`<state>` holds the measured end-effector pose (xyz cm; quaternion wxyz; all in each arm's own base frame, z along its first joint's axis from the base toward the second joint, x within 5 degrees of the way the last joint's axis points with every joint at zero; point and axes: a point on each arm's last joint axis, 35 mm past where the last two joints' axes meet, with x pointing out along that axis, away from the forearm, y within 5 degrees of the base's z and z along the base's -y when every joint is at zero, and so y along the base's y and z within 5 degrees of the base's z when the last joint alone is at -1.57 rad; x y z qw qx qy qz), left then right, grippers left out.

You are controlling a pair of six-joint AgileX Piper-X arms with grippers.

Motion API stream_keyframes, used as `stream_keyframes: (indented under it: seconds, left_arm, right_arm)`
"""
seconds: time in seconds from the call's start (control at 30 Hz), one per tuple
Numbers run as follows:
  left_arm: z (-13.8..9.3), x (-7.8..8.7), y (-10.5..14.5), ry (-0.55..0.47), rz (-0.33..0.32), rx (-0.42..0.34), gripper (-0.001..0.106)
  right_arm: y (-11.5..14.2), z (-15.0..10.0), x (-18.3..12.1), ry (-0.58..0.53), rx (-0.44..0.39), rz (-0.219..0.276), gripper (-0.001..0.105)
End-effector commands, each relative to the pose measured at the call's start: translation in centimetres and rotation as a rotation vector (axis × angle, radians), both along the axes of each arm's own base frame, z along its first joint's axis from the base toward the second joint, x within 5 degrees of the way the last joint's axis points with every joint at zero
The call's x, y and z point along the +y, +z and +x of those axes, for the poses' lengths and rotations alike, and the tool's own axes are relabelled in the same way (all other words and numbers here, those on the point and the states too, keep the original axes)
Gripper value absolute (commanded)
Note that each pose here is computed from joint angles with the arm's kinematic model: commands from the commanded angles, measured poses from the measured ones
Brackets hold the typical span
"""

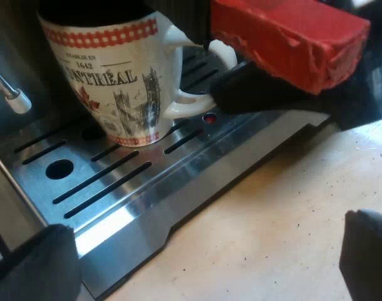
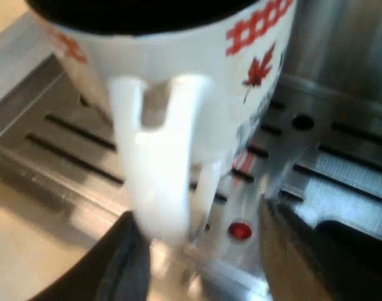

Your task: Place mug into machine

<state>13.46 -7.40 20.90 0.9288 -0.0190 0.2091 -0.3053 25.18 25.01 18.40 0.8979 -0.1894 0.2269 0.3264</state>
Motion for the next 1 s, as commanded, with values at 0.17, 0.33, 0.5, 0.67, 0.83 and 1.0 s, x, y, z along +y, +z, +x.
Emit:
stream_keyframes:
  seconds: [0.17,0.33,0.5,0.67,0.83,1.0]
  left_arm:
    - [0.2,-0.2,0.8,-0.002,-0.022,-0.017,0.085]
    - [0.5,-0.3,2.6,-0.002,-0.033,-0.039,0.085]
    - [0.6,-0.4,5.4,-0.003,-0.018,-0.014,0.085]
    - [0.5,-0.3,8.2,-0.004,-0.012,-0.006,0.085]
    - [0.2,-0.2,10.9,-0.003,-0.013,-0.003,0.085]
    - [-0.8,0.3,13.9,-0.002,0.009,0.047,0.085]
  right_arm:
    - [2.6,-1.1,-0.9,0.02,0.026,-0.031,0.043]
    - [4.0,-2.1,-2.0,0.022,0.061,-0.065,0.043]
    - [6.3,-3.9,-3.8,0.022,0.095,-0.098,0.043]
    - [8.3,-5.3,-5.2,0.022,0.097,-0.1,0.043]
    - [10.9,-7.6,-7.5,0.03,0.1,-0.096,0.043]
    - [14.3,-10.4,-10.8,-0.061,0.068,0.01,0.043]
